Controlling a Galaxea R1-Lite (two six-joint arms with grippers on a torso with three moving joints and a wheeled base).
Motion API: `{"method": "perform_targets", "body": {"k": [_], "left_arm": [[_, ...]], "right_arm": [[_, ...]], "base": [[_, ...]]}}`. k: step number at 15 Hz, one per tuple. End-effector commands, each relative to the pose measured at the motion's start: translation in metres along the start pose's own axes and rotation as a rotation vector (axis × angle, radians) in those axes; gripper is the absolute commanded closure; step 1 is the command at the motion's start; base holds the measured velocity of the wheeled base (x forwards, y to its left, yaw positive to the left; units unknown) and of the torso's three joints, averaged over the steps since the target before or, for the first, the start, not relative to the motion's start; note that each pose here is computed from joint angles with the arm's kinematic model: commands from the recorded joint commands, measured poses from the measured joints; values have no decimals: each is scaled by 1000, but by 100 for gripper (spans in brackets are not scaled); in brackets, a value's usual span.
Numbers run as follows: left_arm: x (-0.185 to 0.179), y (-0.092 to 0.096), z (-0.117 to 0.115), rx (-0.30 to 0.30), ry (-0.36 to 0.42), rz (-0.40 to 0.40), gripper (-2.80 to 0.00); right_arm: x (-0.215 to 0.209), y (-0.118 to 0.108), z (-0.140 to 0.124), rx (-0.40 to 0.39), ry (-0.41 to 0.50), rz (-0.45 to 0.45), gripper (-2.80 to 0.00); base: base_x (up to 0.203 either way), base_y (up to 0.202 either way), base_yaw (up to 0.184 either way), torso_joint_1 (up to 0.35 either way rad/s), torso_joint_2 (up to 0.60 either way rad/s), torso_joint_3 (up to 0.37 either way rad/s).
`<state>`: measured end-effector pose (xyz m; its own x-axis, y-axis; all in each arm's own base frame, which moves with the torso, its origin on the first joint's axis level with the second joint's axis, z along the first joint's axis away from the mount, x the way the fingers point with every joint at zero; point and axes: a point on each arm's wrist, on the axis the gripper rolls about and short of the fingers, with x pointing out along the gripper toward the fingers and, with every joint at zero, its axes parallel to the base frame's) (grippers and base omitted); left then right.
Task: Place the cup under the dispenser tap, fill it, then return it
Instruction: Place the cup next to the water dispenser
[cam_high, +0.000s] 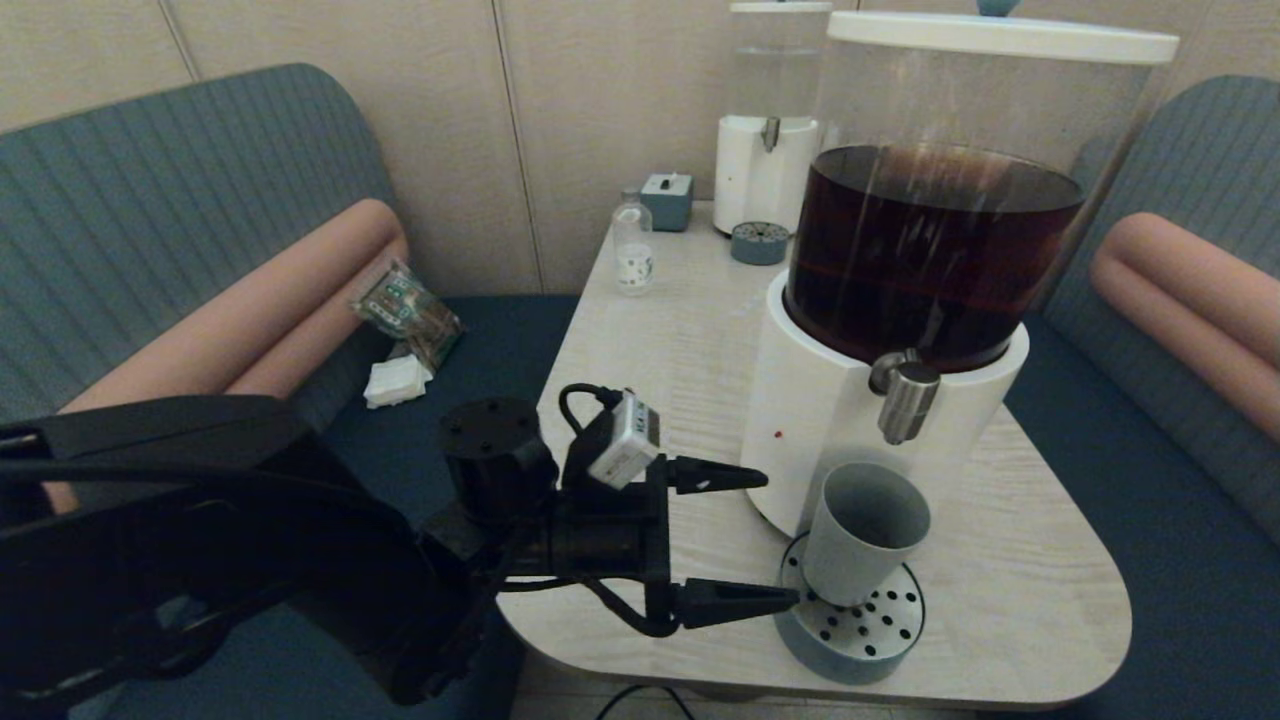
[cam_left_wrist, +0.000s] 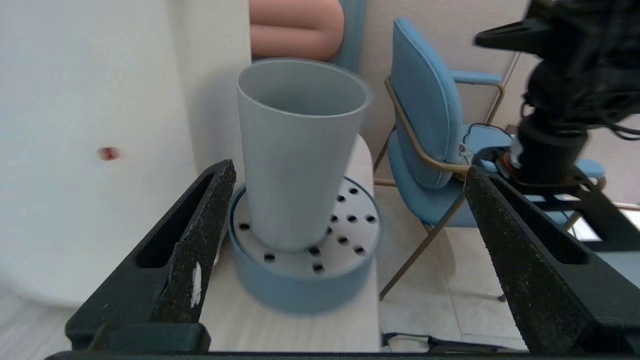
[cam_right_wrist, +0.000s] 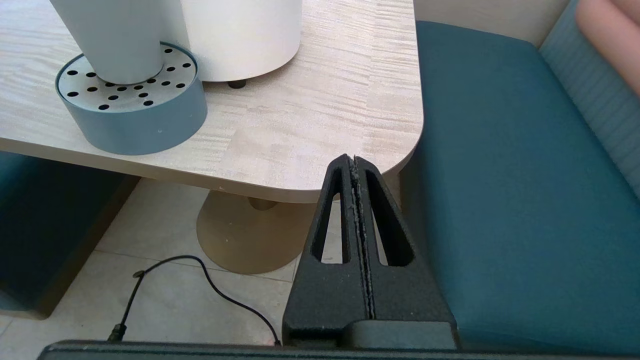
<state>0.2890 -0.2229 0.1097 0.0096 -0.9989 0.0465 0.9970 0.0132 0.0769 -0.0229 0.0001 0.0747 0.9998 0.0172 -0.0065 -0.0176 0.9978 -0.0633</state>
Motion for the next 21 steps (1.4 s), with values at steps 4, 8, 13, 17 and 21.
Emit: {"method": "perform_targets", "body": {"k": [4,8,13,17,21], "left_arm": [[20,8,-24,-23,15,-13,-280],[23,11,-30,-36,22,-12,-280],[38,15,-35,-35,25,-4,-280],[45,16,-42,-53,40,2,-280],[51,19,-43,-51,39,5,-280]], "right_arm": [[0,0,0,-1,1,1,0],[0,0,0,-1,0,1,0],[0,0,0,-1,1,1,0],[0,0,0,-1,1,1,0],[0,0,0,-1,1,1,0]], "base": [[0,0,0,0,0,0],[0,0,0,0,0,0],[0,0,0,0,0,0],[0,0,0,0,0,0],[0,0,0,0,0,0]]}}
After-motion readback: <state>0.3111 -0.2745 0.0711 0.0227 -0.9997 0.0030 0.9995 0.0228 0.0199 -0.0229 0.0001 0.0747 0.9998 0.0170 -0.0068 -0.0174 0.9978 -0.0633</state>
